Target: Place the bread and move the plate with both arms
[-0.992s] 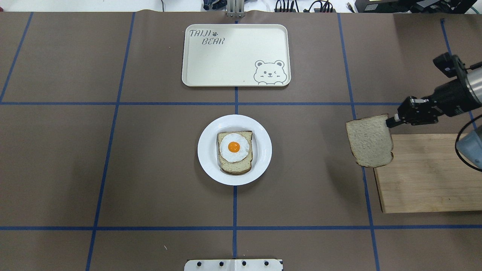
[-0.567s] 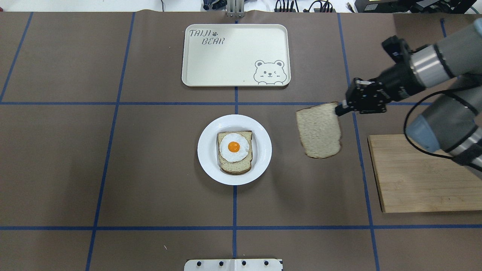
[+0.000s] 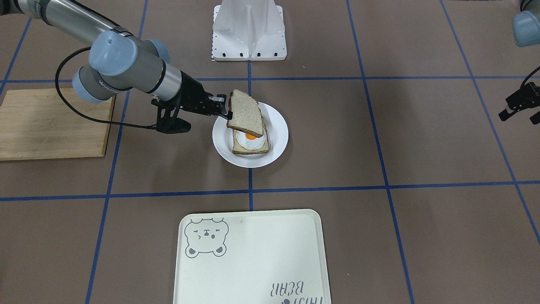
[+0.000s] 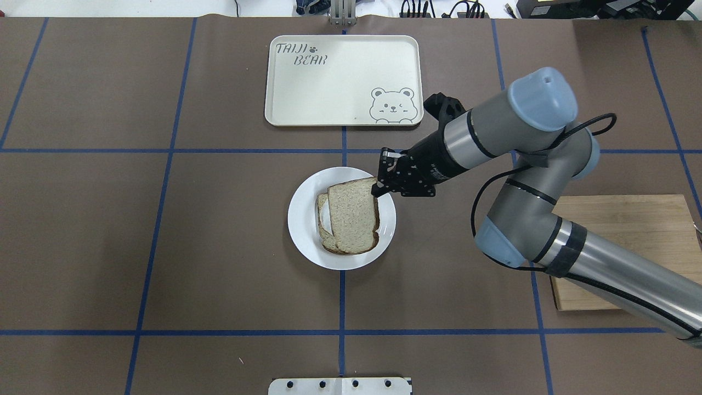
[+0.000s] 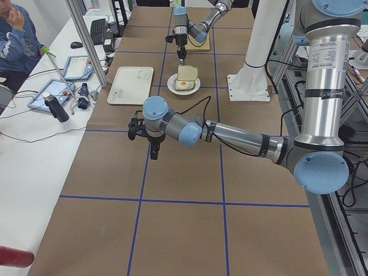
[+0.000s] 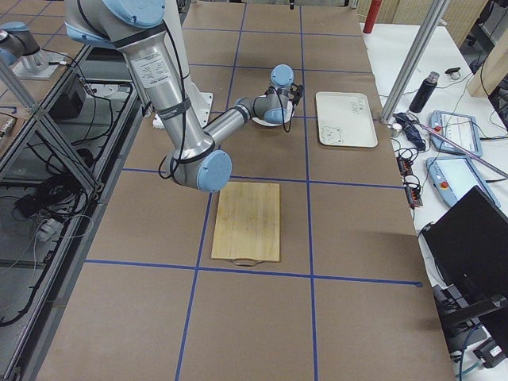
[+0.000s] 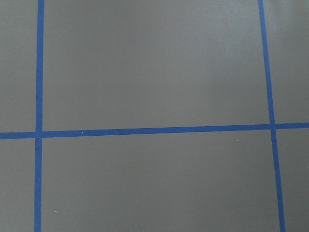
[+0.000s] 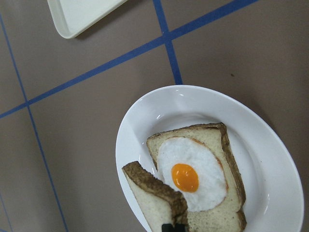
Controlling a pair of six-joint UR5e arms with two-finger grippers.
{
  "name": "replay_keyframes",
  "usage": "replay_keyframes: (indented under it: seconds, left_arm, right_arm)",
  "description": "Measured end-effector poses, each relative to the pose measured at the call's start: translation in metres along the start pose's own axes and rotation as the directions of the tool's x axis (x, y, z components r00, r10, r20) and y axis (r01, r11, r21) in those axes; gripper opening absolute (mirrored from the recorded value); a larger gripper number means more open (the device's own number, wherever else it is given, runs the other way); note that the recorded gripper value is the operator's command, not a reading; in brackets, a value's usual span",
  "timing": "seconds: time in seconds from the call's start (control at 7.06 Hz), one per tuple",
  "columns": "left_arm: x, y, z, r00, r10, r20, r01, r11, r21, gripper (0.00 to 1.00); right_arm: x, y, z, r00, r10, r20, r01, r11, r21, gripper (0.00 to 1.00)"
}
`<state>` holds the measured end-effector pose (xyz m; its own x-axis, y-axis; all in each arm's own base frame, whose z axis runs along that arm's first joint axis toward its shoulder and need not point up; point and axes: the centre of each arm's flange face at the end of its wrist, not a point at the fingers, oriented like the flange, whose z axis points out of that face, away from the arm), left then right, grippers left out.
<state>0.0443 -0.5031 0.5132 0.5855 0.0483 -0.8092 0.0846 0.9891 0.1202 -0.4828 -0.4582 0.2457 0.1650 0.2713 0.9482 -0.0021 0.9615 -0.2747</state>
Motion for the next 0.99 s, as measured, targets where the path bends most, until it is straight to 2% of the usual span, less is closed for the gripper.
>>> replay_keyframes:
  seconds: [0.43,0.57,0.71,0.85,0.99]
  left_arm:
    - [0.005,-0.001,-0.001,1.000,0.007,-0.007,-0.007,1.000,0.002,0.98]
    - [0.011,-0.002,0.001,1.000,0.009,-0.025,-0.009,1.000,-0.004,0.98]
    - [0.027,0.001,0.012,0.997,0.028,-0.067,-0.030,0.999,-0.028,0.98]
    - [0.056,0.006,0.031,0.992,0.041,-0.118,-0.048,0.997,-0.058,0.98]
    - [0.095,0.013,0.054,0.985,0.013,-0.171,-0.027,0.996,-0.082,0.98]
  right_arm:
    - [-0.004,-0.007,0.032,1.000,0.010,-0.023,-0.009,1.000,0.027,0.00]
    - [-0.003,-0.009,0.036,1.000,0.010,-0.028,-0.009,0.999,0.033,0.81]
    - [-0.003,-0.011,0.038,1.000,0.004,-0.031,-0.003,0.999,0.038,1.00]
    - [-0.002,-0.011,0.038,0.999,-0.005,-0.033,0.006,0.999,0.040,1.00]
    - [-0.001,-0.014,0.035,0.999,-0.008,-0.035,0.010,0.999,0.042,1.00]
